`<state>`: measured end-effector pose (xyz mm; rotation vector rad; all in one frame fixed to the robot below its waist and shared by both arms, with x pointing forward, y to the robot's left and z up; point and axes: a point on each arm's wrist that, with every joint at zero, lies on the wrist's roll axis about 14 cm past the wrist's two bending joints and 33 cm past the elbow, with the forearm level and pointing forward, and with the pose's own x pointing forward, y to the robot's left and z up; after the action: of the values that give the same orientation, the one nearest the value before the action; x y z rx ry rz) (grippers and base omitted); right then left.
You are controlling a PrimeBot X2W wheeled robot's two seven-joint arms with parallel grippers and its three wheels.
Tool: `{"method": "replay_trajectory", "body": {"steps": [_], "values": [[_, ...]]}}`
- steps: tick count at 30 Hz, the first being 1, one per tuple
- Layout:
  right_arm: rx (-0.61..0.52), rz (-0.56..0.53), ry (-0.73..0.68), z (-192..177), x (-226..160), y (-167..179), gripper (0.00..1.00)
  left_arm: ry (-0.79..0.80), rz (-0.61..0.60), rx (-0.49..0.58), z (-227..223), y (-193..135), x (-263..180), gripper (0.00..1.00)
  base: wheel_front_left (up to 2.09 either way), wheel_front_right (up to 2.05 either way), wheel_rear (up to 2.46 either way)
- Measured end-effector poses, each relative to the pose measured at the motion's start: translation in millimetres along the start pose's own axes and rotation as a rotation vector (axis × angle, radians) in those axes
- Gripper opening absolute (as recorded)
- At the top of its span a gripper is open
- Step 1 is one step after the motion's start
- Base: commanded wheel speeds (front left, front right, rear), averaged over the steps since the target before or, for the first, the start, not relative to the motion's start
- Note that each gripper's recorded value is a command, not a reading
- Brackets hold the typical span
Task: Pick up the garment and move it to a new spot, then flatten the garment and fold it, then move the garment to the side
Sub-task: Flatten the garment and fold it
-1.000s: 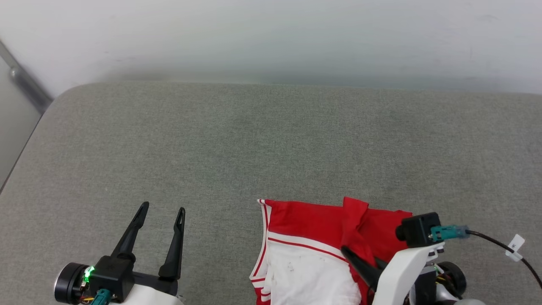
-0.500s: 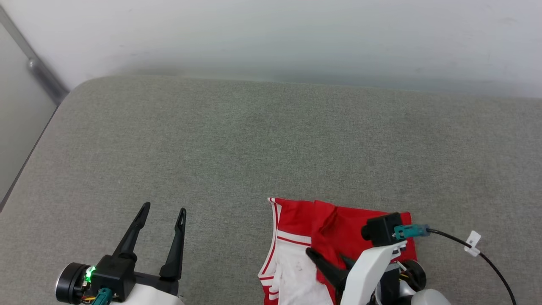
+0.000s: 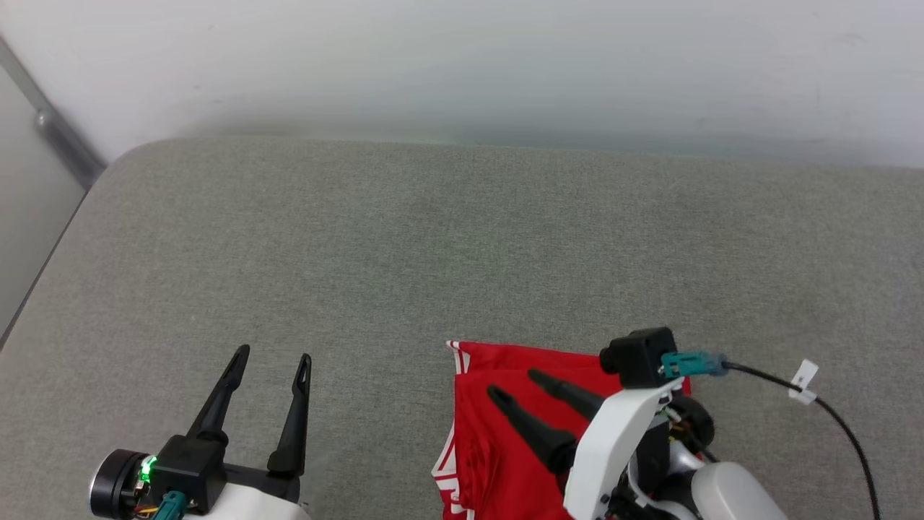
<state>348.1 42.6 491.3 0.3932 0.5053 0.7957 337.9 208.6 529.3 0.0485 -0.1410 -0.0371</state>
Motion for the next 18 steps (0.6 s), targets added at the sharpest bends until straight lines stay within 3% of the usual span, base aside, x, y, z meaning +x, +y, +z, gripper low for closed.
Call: {"method": "replay_trajectory", "body": {"steps": [8,14,18], "values": [[-0.280,-0.180,-0.174,67.7,-16.2,-41.2,1.00,-0.006,-0.039,-0.006,-0.1,-11.9,8.9,1.00,0.00,0.00,0.00],[-0.564,-0.392,-0.309,120.1,-63.5,-96.2,1.00,-0.021,-0.066,-0.014,3.2,-20.8,16.1,1.00,0.00,0.00,0.00],[-0.642,-0.500,-0.398,142.0,-96.7,-119.8,1.00,-0.037,-0.074,-0.027,7.1,-25.4,20.1,1.00,0.00,0.00,0.00]]}}
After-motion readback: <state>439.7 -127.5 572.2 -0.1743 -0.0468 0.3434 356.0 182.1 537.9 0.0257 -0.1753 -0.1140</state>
